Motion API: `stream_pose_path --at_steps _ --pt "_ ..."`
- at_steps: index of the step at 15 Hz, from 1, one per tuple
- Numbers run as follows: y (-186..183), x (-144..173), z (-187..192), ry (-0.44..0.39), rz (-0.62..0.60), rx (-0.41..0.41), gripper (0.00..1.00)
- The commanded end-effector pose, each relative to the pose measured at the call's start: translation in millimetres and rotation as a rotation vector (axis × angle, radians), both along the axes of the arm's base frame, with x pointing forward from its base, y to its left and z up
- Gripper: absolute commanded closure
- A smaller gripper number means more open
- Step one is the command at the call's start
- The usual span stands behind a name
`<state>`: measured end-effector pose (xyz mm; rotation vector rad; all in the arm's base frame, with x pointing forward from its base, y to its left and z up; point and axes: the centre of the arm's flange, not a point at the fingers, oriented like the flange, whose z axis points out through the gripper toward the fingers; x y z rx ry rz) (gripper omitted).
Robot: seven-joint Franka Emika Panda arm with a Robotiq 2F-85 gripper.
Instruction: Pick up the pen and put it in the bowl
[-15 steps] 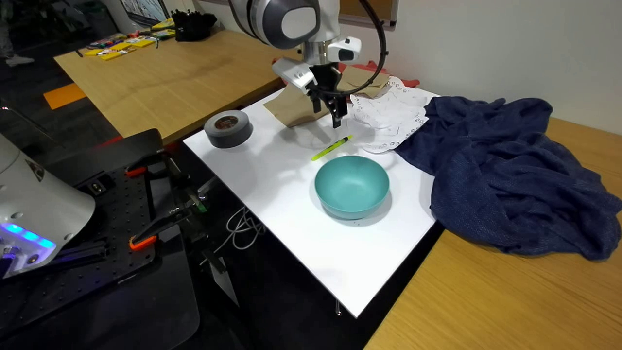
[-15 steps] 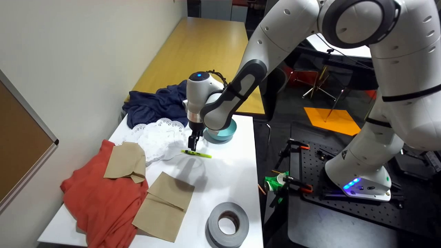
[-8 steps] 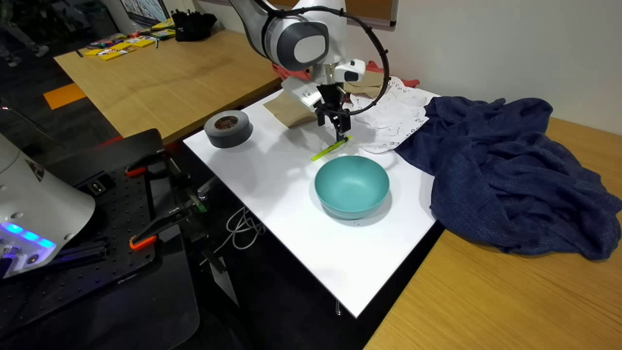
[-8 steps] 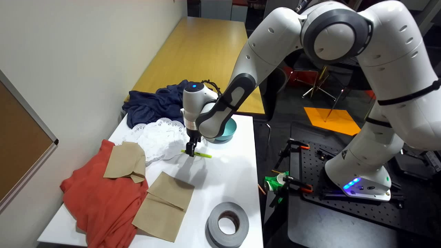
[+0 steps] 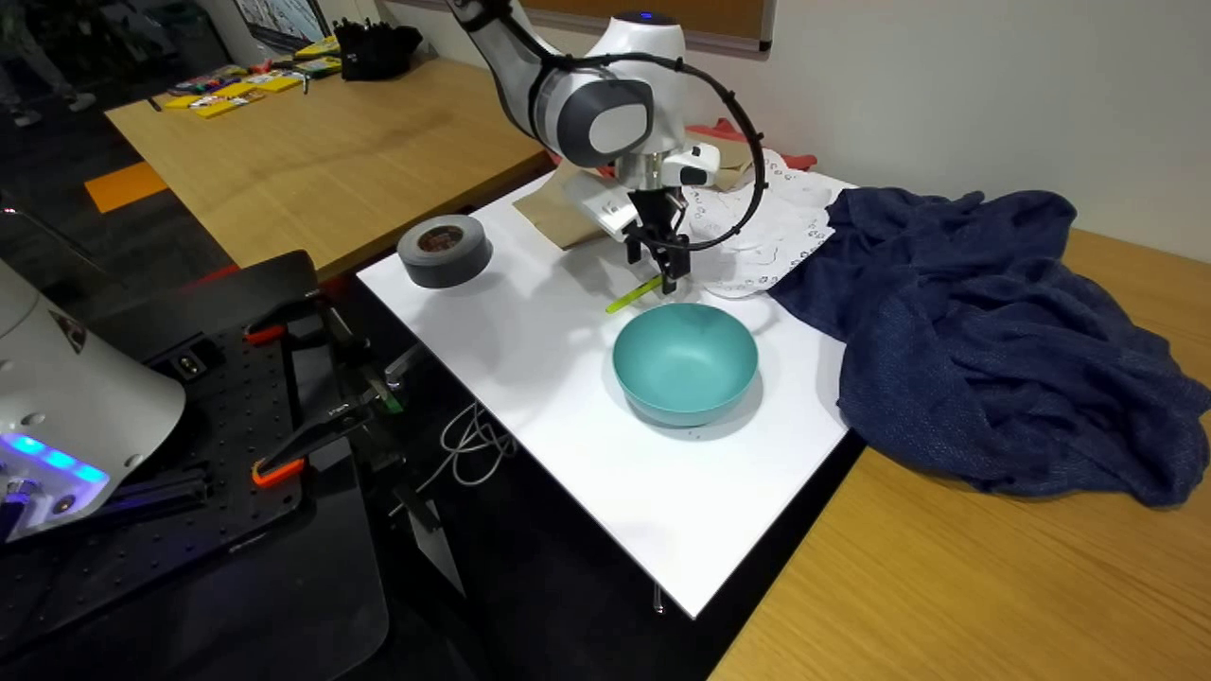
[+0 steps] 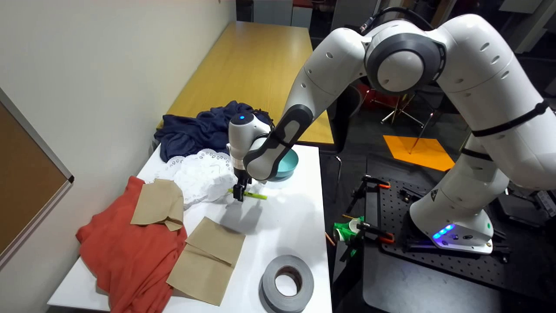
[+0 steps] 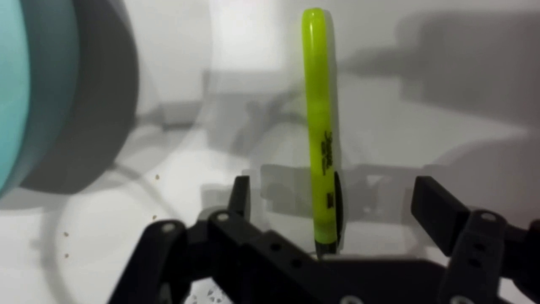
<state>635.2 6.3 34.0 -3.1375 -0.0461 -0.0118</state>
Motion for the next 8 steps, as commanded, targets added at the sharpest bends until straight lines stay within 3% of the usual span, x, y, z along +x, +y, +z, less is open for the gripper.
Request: stream_pose_path --at_steps 1,8 --pt "-4.5 10.9 -4.4 0.008 -0.013 0.009 0.32" --pt "-8.0 13.1 -3.9 -0.003 -0.026 0.016 0.86"
